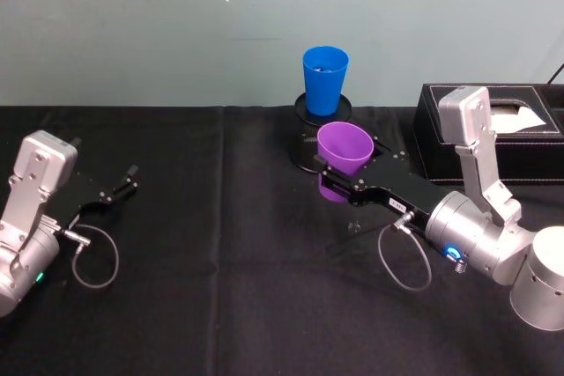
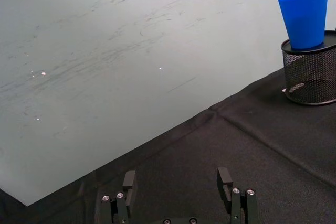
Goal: Pick up one cup with a gripper and tap it against the other cup.
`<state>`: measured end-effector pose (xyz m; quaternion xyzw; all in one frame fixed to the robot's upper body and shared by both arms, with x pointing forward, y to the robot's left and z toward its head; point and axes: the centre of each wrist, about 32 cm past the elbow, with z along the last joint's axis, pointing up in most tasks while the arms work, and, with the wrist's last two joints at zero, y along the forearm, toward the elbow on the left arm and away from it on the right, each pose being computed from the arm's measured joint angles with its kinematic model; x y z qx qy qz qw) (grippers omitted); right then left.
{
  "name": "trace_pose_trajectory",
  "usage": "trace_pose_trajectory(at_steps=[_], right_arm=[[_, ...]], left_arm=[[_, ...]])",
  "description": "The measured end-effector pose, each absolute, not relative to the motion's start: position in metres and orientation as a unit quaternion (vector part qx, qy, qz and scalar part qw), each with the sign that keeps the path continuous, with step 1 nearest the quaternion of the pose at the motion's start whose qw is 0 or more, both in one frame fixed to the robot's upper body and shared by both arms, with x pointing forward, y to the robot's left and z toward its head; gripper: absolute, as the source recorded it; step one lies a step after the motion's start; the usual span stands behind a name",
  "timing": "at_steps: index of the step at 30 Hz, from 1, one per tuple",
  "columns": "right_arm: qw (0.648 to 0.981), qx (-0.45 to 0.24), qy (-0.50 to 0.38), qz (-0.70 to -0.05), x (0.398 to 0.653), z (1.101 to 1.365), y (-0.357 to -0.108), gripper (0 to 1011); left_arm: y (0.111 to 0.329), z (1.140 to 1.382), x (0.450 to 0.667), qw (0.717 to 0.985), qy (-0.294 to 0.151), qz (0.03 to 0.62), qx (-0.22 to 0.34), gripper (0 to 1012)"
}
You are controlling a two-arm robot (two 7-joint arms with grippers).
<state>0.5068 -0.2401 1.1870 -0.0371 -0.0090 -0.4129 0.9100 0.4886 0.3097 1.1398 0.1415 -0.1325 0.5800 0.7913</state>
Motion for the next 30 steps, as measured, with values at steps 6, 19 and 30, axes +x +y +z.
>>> trace_pose_trajectory(at_steps=[6,19,30], right_arm=[[0.910,-0.037,-0.009,-0.413,0.5068,1.1870,-0.2401,737],[0.910,-0.037,-0.009,-0.413,0.5068,1.1870,-0.2401,737],[0.910,-0.037,-0.009,-0.413,0.5068,1.1870,-0.2401,737]], left_arm=[[0.3097,1.1398,0.4886,0.791,-0.133,0.580,0.141,1000],[0.3096,1.1398,0.4886,0.791,-0.132,0.580,0.141,1000],[0.3097,1.1398,0.4886,0.791,-0.132,0.580,0.142,1000]])
